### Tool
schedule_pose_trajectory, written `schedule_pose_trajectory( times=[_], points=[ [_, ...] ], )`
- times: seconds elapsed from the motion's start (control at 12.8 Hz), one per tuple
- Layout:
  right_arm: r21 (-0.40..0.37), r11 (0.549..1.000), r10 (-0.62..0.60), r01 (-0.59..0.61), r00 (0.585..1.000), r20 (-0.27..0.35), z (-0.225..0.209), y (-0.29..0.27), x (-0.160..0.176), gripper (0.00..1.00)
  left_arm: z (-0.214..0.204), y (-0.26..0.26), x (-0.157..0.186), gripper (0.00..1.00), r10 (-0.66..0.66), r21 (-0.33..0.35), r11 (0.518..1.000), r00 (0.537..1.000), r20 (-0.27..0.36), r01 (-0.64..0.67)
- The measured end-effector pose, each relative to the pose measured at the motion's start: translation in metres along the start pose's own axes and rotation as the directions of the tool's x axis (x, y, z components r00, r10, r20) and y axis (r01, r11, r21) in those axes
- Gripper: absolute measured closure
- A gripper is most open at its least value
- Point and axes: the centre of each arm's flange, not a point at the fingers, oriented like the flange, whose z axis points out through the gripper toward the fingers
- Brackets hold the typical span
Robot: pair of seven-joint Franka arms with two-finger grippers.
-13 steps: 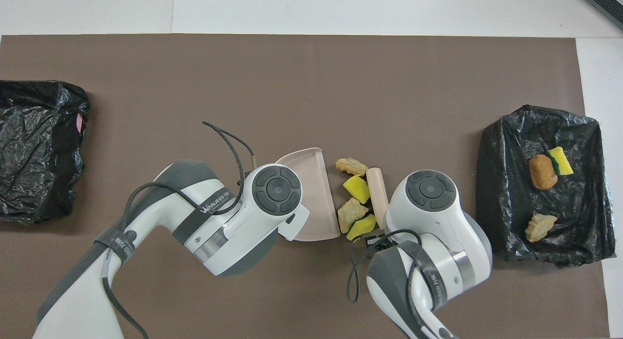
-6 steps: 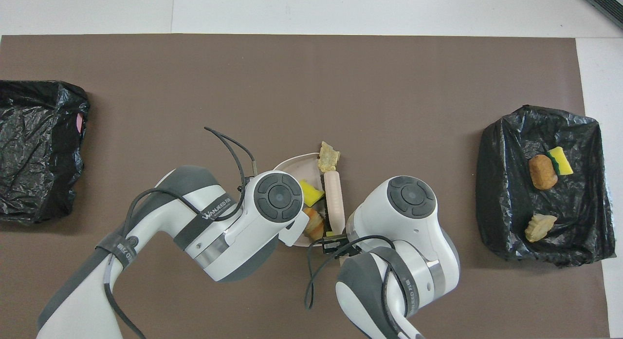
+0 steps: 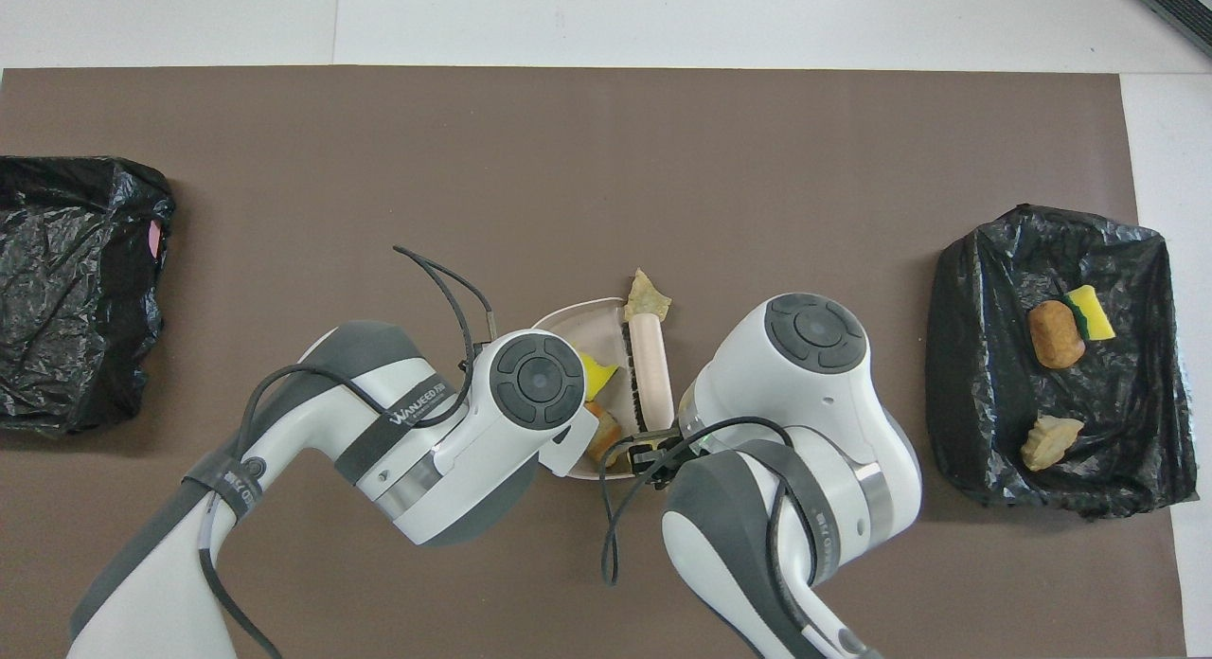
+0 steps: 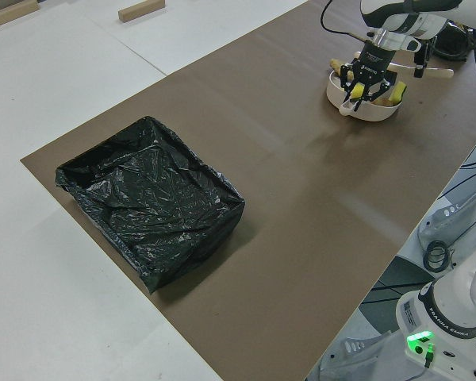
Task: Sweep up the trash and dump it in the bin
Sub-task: 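Sweep the brown pieces and yellow sponges into the dustpan with the right gripper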
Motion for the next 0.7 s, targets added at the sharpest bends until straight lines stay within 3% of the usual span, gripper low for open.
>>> schedule_pose_trajectory(
  times=[0.31,0.47,0.7],
  points=[
    [-0.198,0.98,0.013,-0.004,0.999,0.043,-0.041,0.041,-0.016,0.74,0.002,-0.001,-0.002,0.68,-0.017,-0.004,1.0,1.0,0.003,0.017],
    [-0.265,0.964,0.019,0.0,0.998,0.067,-0.024,0.055,-0.03,0.74,0.004,-0.002,-0.004,0.68,-0.059,-0.006,0.998,0.998,0.005,0.059],
    [-0.288,0.958,0.022,0.0,0.997,0.074,0.015,0.065,-0.051,0.74,0.006,-0.007,-0.009,0.68,-0.095,-0.011,0.995,0.995,0.007,0.095]
  ],
)
